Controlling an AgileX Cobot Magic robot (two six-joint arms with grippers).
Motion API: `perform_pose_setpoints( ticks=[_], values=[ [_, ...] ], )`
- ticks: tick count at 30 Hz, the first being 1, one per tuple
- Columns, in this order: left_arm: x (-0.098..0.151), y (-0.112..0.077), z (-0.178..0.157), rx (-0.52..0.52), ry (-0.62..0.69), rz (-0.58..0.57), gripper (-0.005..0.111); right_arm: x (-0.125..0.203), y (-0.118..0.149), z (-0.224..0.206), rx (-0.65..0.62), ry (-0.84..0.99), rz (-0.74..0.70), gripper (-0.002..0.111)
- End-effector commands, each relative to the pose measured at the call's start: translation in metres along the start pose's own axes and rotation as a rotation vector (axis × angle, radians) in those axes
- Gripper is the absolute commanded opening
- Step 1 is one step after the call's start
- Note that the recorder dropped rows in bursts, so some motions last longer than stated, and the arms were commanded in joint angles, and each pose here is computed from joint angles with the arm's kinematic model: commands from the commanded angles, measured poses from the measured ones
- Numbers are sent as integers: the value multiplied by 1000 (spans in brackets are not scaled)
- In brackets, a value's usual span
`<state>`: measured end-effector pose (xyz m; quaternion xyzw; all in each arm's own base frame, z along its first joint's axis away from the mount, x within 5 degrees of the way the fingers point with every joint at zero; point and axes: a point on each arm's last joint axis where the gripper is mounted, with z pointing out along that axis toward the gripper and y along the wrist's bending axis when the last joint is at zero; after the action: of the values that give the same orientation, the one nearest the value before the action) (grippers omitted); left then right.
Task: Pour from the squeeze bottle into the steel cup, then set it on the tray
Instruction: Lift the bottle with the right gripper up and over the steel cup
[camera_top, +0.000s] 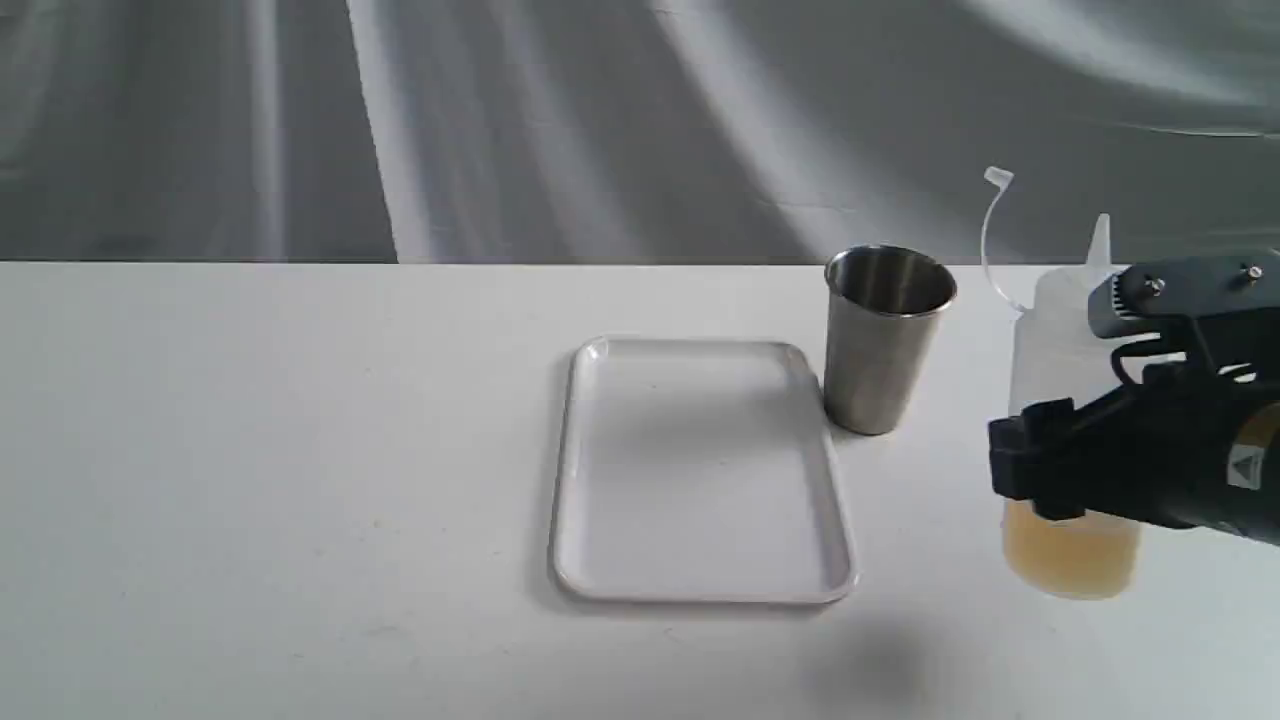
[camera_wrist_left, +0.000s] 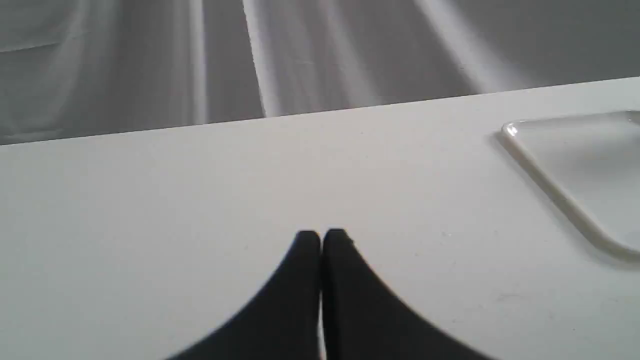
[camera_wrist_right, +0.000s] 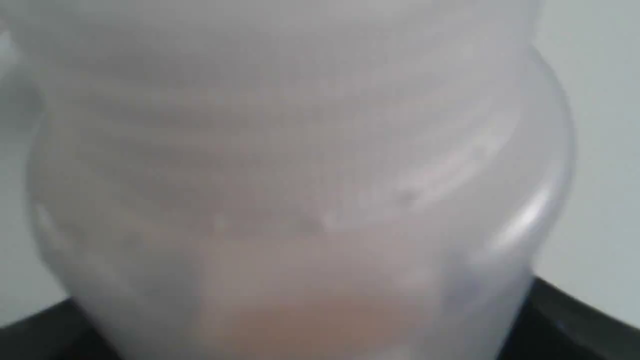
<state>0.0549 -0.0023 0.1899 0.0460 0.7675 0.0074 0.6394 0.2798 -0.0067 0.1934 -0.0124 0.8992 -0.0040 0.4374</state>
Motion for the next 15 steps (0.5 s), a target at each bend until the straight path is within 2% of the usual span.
perform_pose_setpoints(
  ticks=[1, 8, 15],
  values=[
    [1, 0, 0, 6, -5, -5, 0, -4, -9, -7, 27, -9, -35, 0],
    [1, 0, 0, 6, -5, -5, 0, -8, -15, -7, 52, 4, -41, 0],
    [1, 0, 0, 6, -5, -3, 0, -52, -26, -14, 139, 5, -120, 0]
  ],
)
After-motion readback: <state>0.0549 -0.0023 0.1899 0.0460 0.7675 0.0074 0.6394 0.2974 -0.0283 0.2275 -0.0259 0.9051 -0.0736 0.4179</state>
